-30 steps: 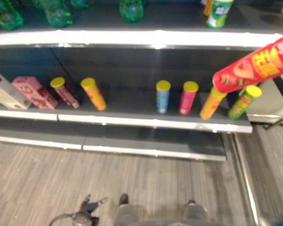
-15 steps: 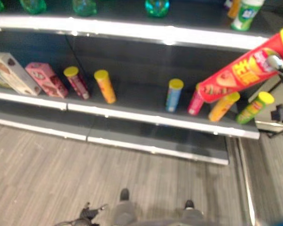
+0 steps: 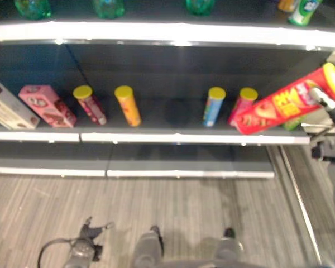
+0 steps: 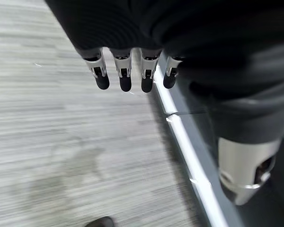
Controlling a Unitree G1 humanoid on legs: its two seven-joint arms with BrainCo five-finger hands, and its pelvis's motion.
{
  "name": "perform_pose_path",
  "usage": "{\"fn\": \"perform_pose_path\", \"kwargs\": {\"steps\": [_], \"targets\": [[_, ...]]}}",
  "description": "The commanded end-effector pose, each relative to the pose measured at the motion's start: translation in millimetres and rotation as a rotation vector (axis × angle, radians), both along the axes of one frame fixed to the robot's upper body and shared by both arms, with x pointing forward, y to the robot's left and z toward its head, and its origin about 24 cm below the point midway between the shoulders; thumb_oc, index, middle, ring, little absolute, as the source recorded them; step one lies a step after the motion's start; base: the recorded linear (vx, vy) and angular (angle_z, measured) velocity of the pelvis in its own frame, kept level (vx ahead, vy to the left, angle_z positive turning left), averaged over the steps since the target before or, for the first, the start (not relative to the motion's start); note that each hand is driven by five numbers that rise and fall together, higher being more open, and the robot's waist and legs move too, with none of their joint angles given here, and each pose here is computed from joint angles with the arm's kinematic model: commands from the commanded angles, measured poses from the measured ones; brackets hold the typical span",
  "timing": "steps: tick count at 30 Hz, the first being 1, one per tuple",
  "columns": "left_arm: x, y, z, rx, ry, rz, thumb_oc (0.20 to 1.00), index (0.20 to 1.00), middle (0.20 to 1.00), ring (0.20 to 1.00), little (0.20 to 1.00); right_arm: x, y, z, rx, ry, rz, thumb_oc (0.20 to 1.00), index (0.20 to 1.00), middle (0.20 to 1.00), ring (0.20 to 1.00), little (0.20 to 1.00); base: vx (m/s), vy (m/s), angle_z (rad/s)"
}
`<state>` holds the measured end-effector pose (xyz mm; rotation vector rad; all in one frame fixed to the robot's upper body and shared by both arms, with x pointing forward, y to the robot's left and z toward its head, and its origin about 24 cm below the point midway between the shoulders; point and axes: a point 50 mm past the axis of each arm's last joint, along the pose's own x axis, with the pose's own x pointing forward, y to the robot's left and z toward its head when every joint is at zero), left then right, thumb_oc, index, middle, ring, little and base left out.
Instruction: Put the goods on the table back onto the shelves and tidy them up.
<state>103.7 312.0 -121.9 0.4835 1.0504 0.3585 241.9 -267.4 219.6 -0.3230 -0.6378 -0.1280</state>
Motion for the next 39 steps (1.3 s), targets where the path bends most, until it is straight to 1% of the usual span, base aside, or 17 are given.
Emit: {"fn": "perform_pose_path", "kwargs": {"steps": [1, 4, 6, 7, 8, 10, 11, 13, 20, 21, 22, 25, 31, 33, 35, 38, 39], "targets": [[-16, 0, -4, 0.025, 0.057, -0.028, 1.000, 1.000, 1.000, 1.000, 1.000, -6, 13, 58, -0.153, -0.208, 0.095, 0.200, 0.200, 0.200, 0.200, 0.200, 0.03, -0.008, 0.37], [-18, -7, -8, -0.007, 0.040, 0.017, 1.000, 1.000, 1.000, 1.000, 1.000, -1, 22, 52, -0.102, -0.200, 0.165, 0.200, 0.200, 0.200, 0.200, 0.200, 0.04, -0.019, 0.23], [-18, -12, -10, -0.025, 0.033, 0.025, 1.000, 1.000, 1.000, 1.000, 1.000, 4, 29, 48, -0.124, -0.167, 0.194, 0.200, 0.200, 0.200, 0.200, 0.200, 0.07, -0.035, 0.03], [-20, -21, -14, -0.048, 0.049, 0.002, 1.000, 1.000, 1.000, 1.000, 1.000, 12, 45, 33, -0.188, -0.070, 0.266, 0.200, 0.200, 0.200, 0.200, 0.200, 0.07, -0.008, 0.08], [-21, -23, -15, -0.050, 0.054, 0.004, 1.000, 1.000, 1.000, 1.000, 1.000, 15, 50, 25, -0.194, -0.030, 0.296, 0.200, 0.200, 0.200, 0.200, 0.200, 0.09, 0.002, 0.21], [-23, -24, -17, -0.052, 0.063, 0.013, 1.000, 1.000, 1.000, 1.000, 1.000, 23, 58, 6, -0.229, 0.060, 0.312, 0.200, 0.200, 0.200, 0.200, 0.200, 0.04, 0.025, 0.25], [-23, -24, -17, -0.052, 0.063, 0.014, 1.000, 1.000, 1.000, 1.000, 1.000, 23, 58, 6, -0.229, 0.059, 0.313, 0.200, 0.200, 0.200, 0.200, 0.200, 0.03, 0.026, 0.17], [-26, -22, -18, -0.032, 0.092, 0.004, 1.000, 1.000, 1.000, 1.000, 1.000, 30, 72, -10, -0.309, 0.126, 0.333, 0.200, 0.200, 0.200, 0.200, 0.200, 0.05, 0.043, 0.14], [-30, -25, -20, -0.005, 0.125, -0.019, 1.000, 1.000, 1.000, 1.000, 1.000, 44, 102, -26, -0.377, 0.152, 0.353, 0.200, 0.200, 0.200, 0.200, 0.200, 0.01, 0.021, 0.16], [-27, -26, -19, 0.006, 0.118, -0.023, 1.000, 1.000, 1.000, 1.000, 1.000, 51, 111, -26, -0.410, 0.140, 0.328, 0.200, 0.200, 0.200, 0.200, 0.200, -0.03, 0.013, 0.27], [-27, -26, -19, 0.006, 0.117, -0.022, 1.000, 1.000, 1.000, 1.000, 1.000, 52, 111, -26, -0.410, 0.139, 0.328, 0.200, 0.200, 0.200, 0.200, 0.200, -0.05, 0.007, 0.35], [-24, -29, -19, 0.008, 0.096, -0.016, 1.000, 1.000, 1.000, 1.000, 1.000, 65, 114, -20, -0.420, 0.096, 0.228, 0.200, 0.200, 0.200, 0.200, 0.200, -0.05, 0.011, 0.38], [-24, -34, -20, 0.026, 0.089, 0.003, 1.000, 1.000, 1.000, 1.000, 1.000, 85, 111, 1, -0.318, -0.026, 0.009, 0.200, 0.200, 0.200, 0.200, 0.200, -0.03, -0.014, 0.43], [-16, -33, -18, 0.046, 0.060, -0.012, 1.000, 1.000, 1.000, 1.000, 1.000, 95, 104, 21, -0.287, -0.094, -0.114, 0.200, 0.200, 0.200, 0.200, 0.200, -0.04, 0.002, 0.32], [-12, -33, -17, 0.050, 0.048, -0.019, 1.000, 1.000, 1.000, 1.000, 1.000, 99, 100, 28, -0.273, -0.112, -0.154, 0.200, 0.200, 0.200, 0.200, 0.200, -0.02, 0.004, 0.22], [0, -34, -13, 0.061, 0.009, -0.031, 1.000, 1.000, 1.000, 1.000, 1.000, 105, 82, 52, -0.252, -0.175, -0.278, 0.200, 0.200, 0.200, 0.200, 0.200, -0.02, -0.008, 0.18], [8, -37, -12, 0.060, -0.020, -0.048, 1.000, 1.000, 1.000, 1.000, 1.000, 105, 70, 63, -0.249, -0.212, -0.366, 0.200, 0.200, 0.200, 0.200, 0.200, 0.00, -0.009, 0.35]]}}
